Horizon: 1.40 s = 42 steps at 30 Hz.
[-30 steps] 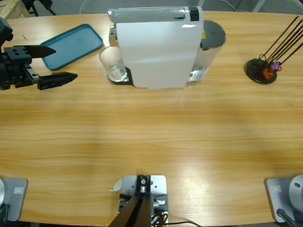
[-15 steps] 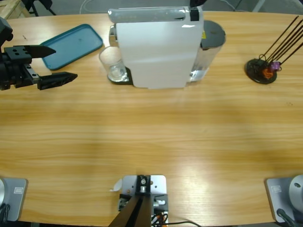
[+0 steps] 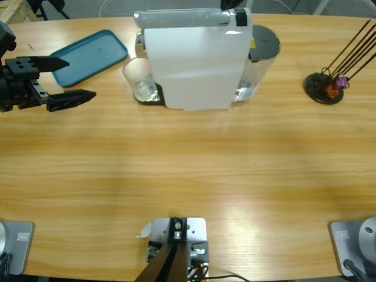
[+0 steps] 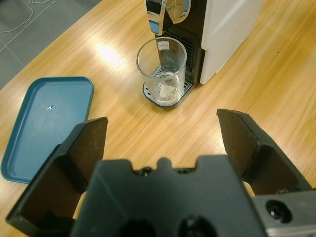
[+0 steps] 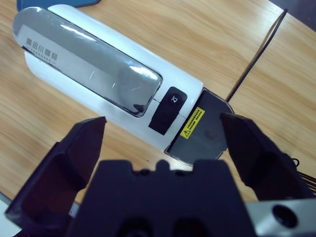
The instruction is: Pour coffee
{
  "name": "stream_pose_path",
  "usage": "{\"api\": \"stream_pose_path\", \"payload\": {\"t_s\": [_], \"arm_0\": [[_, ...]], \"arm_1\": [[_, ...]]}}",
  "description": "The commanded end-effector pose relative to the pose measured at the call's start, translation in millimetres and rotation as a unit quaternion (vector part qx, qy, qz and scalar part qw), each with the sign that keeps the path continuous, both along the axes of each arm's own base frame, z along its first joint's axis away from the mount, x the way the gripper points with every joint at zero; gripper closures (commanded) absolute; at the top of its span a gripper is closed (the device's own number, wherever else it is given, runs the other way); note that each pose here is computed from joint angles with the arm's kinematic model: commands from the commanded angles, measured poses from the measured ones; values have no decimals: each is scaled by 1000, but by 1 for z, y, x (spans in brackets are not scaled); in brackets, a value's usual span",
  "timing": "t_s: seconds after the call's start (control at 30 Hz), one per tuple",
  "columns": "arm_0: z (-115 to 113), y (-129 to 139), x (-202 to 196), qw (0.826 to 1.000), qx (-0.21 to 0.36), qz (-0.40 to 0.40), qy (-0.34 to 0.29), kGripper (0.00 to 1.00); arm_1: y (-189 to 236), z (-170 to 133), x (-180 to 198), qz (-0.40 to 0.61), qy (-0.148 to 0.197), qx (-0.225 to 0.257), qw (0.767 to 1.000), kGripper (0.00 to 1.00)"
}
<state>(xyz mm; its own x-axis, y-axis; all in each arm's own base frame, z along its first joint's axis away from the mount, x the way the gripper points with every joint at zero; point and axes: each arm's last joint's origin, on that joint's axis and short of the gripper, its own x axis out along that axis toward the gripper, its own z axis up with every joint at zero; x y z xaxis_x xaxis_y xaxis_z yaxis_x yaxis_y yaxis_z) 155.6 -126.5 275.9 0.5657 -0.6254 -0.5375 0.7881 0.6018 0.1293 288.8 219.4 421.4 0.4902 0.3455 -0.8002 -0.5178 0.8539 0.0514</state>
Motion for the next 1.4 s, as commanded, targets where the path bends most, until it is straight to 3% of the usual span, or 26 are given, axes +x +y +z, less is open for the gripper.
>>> {"api": "stream_pose_path", "payload": {"t_s": [0.03, 0.37, 0.7, 0.8, 0.97, 1.2, 1.4], "arm_0": [[-6, 2, -2, 1000, -4, 1, 14, 32], [-4, 3, -1, 1000, -9, 9, 10, 32], [-7, 9, -6, 1000, -3, 16, 8, 32], [-5, 12, -11, 1000, -5, 15, 6, 32], [7, 21, -24, 1000, -13, 11, 4, 32], [3, 24, -29, 1000, -12, 15, 14, 32], [4, 27, -33, 1000, -22, 19, 12, 32]], "arm_1": [[-5, 10, -14, -4, 8, 10, 1000, 0], [-25, 40, -49, -8, -18, 33, 999, 0], [-32, 41, -84, -10, -26, 44, 999, 0], [-46, 24, -102, 0, -31, 64, 997, 0], [-86, -16, -153, 29, -86, 118, 989, 0], [-146, -68, -211, 53, -108, 77, 990, 0], [-160, -81, -226, 71, -113, 70, 989, 0]]}}
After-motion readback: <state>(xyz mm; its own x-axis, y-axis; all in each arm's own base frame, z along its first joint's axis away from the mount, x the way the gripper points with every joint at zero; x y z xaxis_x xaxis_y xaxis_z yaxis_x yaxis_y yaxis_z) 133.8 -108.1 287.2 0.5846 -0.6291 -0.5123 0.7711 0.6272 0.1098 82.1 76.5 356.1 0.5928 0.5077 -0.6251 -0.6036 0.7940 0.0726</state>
